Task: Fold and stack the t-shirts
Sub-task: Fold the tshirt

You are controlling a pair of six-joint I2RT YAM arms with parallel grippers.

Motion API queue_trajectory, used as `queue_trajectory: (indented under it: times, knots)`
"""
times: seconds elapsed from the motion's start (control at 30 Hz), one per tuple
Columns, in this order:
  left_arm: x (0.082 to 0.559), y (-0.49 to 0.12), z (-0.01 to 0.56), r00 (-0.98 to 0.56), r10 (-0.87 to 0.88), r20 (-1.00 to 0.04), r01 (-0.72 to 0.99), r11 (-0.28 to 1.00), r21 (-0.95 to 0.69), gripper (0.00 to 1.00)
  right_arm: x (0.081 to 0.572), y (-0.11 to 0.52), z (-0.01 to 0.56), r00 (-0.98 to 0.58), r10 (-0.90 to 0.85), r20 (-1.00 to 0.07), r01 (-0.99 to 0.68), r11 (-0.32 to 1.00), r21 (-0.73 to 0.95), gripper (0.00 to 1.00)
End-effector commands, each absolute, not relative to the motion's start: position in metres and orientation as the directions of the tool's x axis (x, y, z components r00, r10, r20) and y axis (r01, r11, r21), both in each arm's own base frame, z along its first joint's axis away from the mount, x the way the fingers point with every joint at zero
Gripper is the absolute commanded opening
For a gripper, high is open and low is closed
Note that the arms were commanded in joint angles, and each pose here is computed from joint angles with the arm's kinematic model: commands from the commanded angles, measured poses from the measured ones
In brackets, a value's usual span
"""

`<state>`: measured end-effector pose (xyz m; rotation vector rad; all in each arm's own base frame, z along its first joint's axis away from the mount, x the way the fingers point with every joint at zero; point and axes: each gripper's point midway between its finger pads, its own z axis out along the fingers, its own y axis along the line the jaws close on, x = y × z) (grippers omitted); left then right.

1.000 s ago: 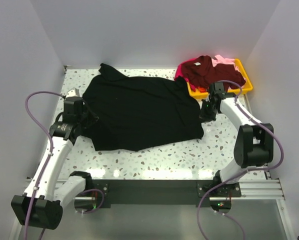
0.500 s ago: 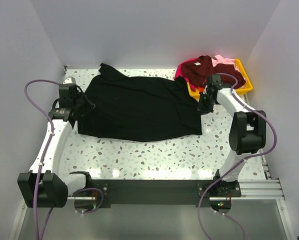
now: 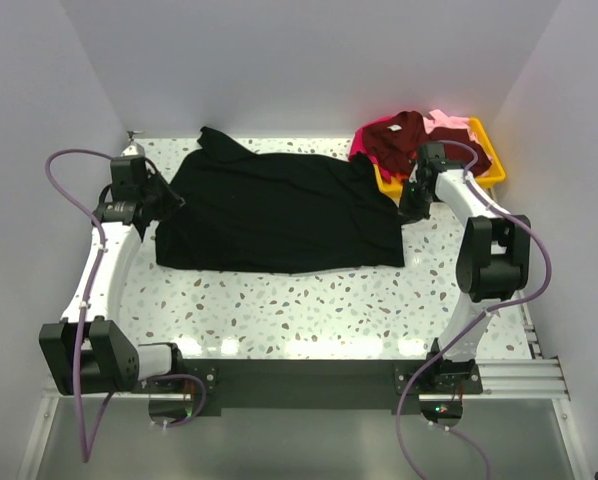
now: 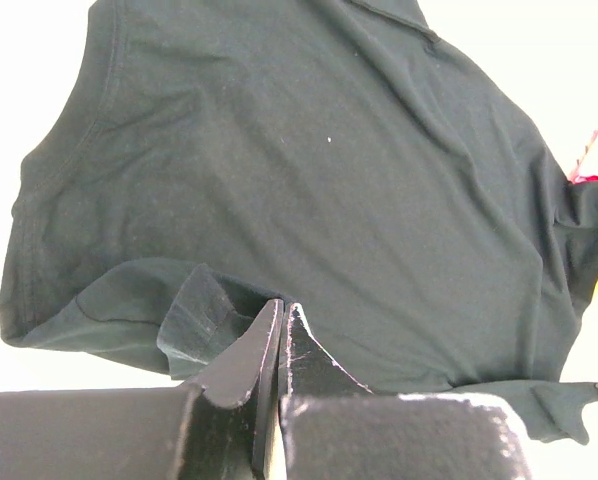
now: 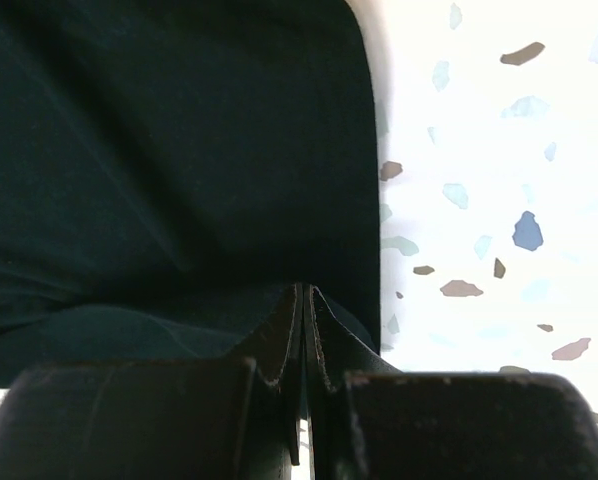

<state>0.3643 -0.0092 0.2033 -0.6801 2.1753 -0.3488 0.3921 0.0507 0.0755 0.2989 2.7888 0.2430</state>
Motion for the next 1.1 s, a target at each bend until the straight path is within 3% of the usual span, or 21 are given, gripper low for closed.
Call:
queue_trajectory:
  times: [0.0, 0.6, 1.07]
  knots:
    - [0.376, -0.006, 0.240, -0.465, -0.555, -0.690, -0.273, 0.831, -0.484, 0.00, 0.399, 0.039, 0.096, -0.911, 0.223, -0.347, 0.169, 0.969, 0.180, 0.00]
    - [0.374, 0.004, 0.252, -0.450, -0.546, -0.707, -0.266, 0.838, -0.477, 0.00, 0.399, 0.031, 0.104, -0.900, 0.241, -0.364, 0.186, 0.966, 0.181, 0.00]
    - [0.413, 0.007, 0.253, -0.468, -0.530, -0.707, -0.244, 0.846, -0.474, 0.00, 0.415, 0.037, 0.108, -0.895, 0.247, -0.371, 0.174, 0.960, 0.221, 0.00]
